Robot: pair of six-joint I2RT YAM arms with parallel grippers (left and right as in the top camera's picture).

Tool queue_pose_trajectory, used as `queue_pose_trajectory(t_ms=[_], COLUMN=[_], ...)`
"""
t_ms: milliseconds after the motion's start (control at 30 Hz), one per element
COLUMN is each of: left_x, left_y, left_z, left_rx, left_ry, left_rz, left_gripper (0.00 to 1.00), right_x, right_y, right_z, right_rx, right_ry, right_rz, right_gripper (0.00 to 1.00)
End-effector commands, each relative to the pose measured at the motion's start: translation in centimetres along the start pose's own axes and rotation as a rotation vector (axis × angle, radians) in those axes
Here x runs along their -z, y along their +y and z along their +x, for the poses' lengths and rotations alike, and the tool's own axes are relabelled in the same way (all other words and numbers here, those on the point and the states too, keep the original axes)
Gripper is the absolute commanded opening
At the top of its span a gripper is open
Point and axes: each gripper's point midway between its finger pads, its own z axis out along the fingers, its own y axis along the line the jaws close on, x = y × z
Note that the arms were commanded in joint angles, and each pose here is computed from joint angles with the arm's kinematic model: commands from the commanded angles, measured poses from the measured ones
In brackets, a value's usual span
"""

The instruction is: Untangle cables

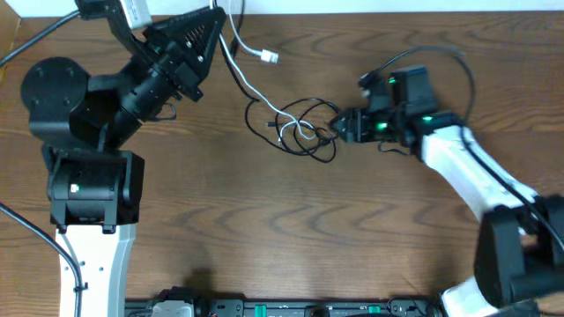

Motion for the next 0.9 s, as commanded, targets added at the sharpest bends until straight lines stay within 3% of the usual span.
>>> queue_pose_trajectory(t_ms=[0, 233, 333, 367, 500, 567, 633, 867], left_x=[0.4, 0.5, 0.6, 0.9, 2.1, 3.4, 5.7, 11.3], left_y=[-1.5, -1.0, -0.5, 0.1, 3.7, 7.1, 11.8, 20.0], left_z=[-1.3, -2.3, -2.7, -3.0, -3.2, -2.8, -2.0, -1.1], left_rx=[0.012, 0.027, 0.026, 0.025, 0.059, 0.098, 0.099, 0.079], left_ry=[-0.041, -0.091, -0.108, -0.118, -0.127, -0.126, -0.108, -0.099], left_rz=[0.040, 0.007, -0.018, -0.038, -0.169, -0.309, -0.506, -0.888], left_gripper=[0.07, 0.08, 0.07, 0.07, 0.07, 0.07, 0.07, 0.07], right_x=[-2.6, -6.3, -6.5, -6.5, -5.1, -2.8, 2.8, 17.8], right_y=[0.3, 1.0, 0.8, 0.2, -2.5, -3.0, -4.3, -6.1], right_z=[1.3, 3.8, 3.8, 3.7, 3.3, 2.3, 0.1, -2.5], right_rx=[-0.008, -0.012, -0.005, -0.014, -0.071, -0.064, -0.085, -0.163], right_ry=[0.058, 0.138, 0.132, 0.126, 0.105, 0.074, -0.021, -0.301], right_rz=[-0.028, -0.050, -0.031, 0.004, 0.146, 0.195, 0.328, 0.486], right_gripper=[0.54, 0.33, 0.15, 0.02, 0.01, 0.01, 0.01, 0.01])
